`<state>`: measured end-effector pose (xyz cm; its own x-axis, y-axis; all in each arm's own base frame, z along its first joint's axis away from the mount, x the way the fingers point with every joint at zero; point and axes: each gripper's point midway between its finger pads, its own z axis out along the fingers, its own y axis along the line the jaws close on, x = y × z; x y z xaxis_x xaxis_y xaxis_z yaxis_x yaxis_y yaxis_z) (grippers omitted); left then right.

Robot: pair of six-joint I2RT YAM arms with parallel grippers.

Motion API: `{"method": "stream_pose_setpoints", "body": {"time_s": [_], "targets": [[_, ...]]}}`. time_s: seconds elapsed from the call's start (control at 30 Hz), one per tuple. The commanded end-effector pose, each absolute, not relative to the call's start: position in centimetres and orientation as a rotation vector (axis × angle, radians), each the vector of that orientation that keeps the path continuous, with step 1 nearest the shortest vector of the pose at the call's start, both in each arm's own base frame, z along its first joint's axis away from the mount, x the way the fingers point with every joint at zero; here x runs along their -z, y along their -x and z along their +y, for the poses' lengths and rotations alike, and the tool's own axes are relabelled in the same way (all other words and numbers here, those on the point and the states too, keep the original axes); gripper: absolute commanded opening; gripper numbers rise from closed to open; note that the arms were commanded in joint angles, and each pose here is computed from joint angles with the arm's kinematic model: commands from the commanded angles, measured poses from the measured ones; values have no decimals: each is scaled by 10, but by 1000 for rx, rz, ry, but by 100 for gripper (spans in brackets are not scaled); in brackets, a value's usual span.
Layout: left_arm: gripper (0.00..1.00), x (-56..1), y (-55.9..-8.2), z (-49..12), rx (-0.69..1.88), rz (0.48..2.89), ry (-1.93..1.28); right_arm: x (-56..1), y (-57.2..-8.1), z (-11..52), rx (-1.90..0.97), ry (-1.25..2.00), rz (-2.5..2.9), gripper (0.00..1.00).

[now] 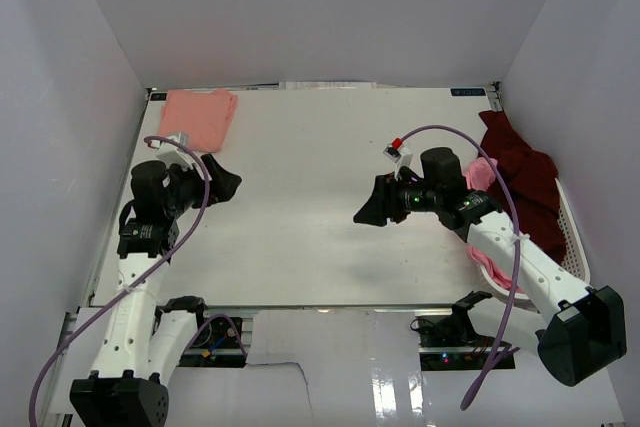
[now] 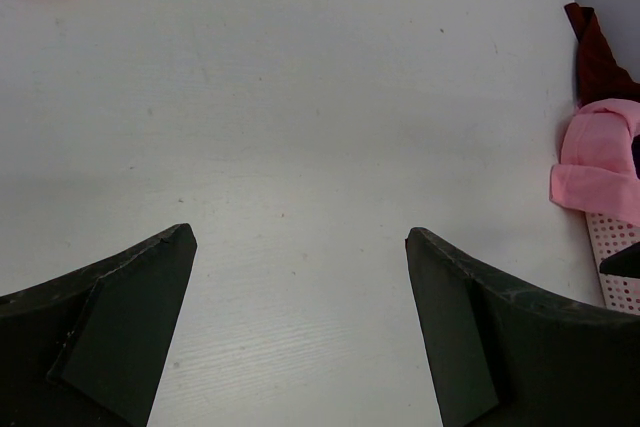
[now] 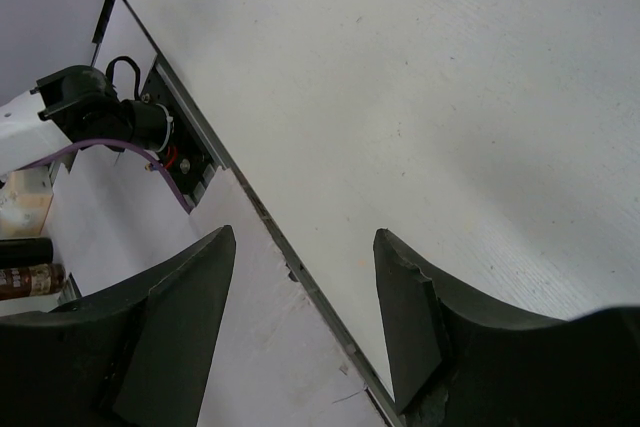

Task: Fold and stack the t-shirts
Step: Put the neatly folded tshirt into the corner of the board with the left arm

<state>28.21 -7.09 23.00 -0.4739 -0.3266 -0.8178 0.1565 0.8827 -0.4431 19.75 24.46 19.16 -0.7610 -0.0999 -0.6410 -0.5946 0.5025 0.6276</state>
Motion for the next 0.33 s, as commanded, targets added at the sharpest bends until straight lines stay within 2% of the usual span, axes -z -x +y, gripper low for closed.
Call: {"method": "stream_pose_setpoints", "body": {"time_s": [0.0, 0.3], "targets": [[98, -234, -269, -81, 641, 1977, 87, -206, -204, 247, -1209, 592, 2140, 64], [98, -234, -259, -84, 651, 1986, 54, -206, -205, 246, -1201, 587, 2141, 64]]}}
